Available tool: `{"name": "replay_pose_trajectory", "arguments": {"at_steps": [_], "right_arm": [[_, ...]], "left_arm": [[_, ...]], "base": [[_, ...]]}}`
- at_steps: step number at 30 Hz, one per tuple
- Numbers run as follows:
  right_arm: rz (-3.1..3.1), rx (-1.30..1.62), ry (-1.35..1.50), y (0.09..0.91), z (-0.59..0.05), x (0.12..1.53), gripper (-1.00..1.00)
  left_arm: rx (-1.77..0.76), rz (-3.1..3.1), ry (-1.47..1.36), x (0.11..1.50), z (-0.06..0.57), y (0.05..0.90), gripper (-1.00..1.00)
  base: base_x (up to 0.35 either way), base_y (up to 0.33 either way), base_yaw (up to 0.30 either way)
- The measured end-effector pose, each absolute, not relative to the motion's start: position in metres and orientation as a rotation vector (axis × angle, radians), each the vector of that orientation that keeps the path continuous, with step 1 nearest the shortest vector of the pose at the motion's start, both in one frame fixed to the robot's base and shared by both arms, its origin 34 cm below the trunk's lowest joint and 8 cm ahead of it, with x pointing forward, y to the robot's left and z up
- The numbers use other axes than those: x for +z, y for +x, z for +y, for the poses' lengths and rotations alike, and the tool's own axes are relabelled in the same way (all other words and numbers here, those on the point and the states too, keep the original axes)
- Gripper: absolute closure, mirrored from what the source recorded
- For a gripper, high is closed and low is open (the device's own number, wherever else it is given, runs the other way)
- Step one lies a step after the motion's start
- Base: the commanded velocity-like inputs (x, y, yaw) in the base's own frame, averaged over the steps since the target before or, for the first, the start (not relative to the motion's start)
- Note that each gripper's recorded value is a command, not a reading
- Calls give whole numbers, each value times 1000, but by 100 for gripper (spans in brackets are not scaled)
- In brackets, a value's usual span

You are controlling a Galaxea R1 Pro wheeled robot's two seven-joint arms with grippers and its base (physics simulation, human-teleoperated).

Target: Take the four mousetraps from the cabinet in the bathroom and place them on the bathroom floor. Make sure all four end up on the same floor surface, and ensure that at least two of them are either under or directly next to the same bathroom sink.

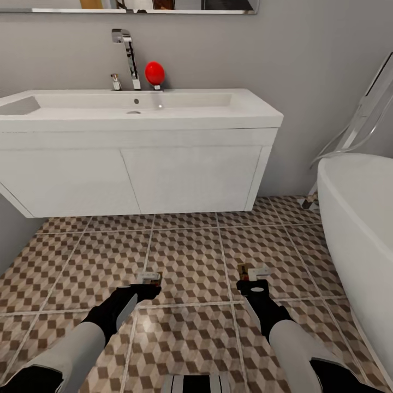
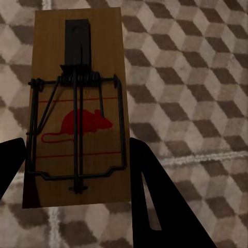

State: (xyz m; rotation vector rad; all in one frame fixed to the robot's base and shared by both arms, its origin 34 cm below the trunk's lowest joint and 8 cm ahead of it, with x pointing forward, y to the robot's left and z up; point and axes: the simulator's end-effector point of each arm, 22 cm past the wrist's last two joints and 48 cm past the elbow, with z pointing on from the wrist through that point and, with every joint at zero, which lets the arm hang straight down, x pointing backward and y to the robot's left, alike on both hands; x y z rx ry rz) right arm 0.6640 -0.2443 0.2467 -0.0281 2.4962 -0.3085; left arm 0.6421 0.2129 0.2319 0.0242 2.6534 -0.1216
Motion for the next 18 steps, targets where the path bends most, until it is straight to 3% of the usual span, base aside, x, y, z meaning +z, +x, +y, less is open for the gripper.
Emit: {"name": "replay_pose_trajectory", "arguments": {"at_steps": [18], "right_arm": [[2506,-304,-33,660,-243,243,100]], "left_arm": [[-172,2645,52,236,232,653,100]], "base": [[0,0,0]]}}
